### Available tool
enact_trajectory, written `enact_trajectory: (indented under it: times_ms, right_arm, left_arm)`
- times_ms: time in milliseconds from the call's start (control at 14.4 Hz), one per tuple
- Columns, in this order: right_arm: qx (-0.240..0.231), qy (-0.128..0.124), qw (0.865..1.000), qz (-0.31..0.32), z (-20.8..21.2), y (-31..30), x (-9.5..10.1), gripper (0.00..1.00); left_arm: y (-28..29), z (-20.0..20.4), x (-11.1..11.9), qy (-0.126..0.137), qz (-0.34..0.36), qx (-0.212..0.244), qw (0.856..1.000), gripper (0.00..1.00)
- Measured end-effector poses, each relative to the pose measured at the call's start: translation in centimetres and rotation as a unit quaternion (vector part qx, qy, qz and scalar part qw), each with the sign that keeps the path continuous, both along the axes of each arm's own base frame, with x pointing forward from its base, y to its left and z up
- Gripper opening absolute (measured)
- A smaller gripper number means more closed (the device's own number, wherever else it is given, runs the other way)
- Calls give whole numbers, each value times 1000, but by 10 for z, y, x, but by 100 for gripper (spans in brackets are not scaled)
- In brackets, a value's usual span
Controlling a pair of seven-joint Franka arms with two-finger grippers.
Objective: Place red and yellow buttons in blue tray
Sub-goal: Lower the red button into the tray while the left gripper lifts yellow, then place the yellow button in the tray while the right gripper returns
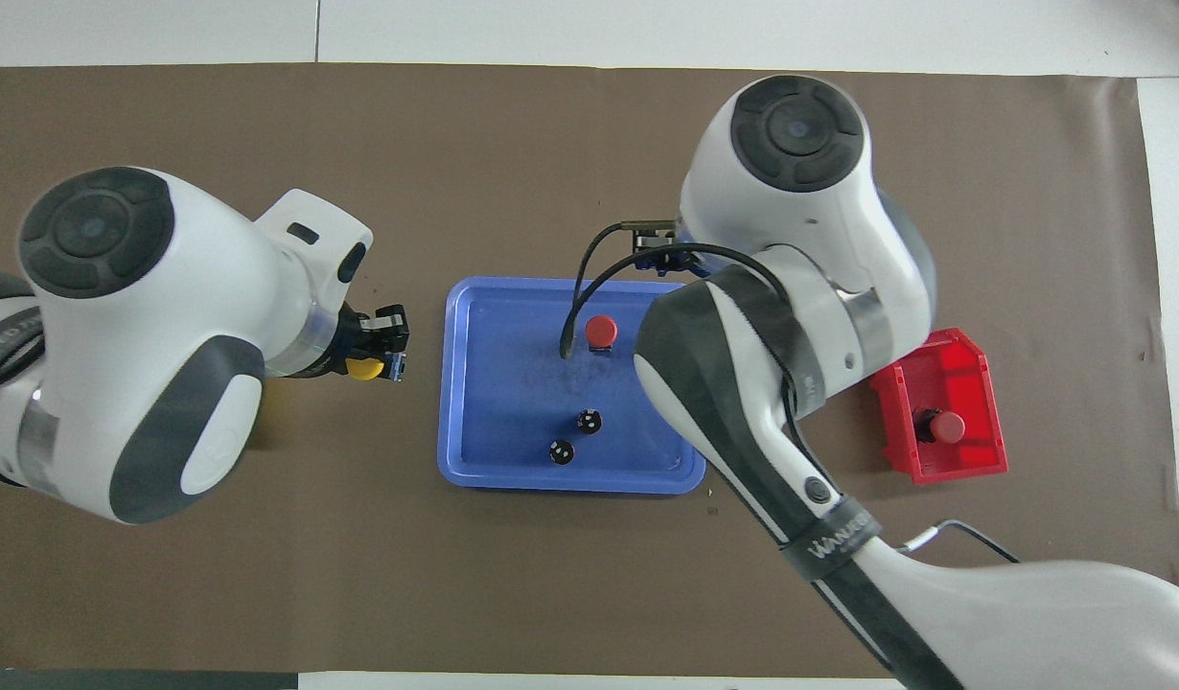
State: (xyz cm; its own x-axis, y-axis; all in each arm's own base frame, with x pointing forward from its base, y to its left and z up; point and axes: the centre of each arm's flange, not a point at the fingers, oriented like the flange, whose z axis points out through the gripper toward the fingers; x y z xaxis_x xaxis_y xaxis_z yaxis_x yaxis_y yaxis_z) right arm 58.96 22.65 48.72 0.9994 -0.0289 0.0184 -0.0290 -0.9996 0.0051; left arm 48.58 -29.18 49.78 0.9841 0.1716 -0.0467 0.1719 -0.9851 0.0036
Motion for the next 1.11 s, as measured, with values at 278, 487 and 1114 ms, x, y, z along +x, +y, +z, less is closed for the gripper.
enact_trajectory:
  times_ms: [278,487,1114]
  right_arm:
    - [-6,23,999,44,-5,-99,-61,74]
    - [-5,34,997,72,-14,-164,-96,74]
    - [33,27,995,94,-75,-247,-115,68]
  left_arm:
    - [-71,-44,18,3,9,13,1000,41]
    - [-87,-89,39,1,16,18,1000,41]
    - [-121,-125,46,2,20,26,999,41]
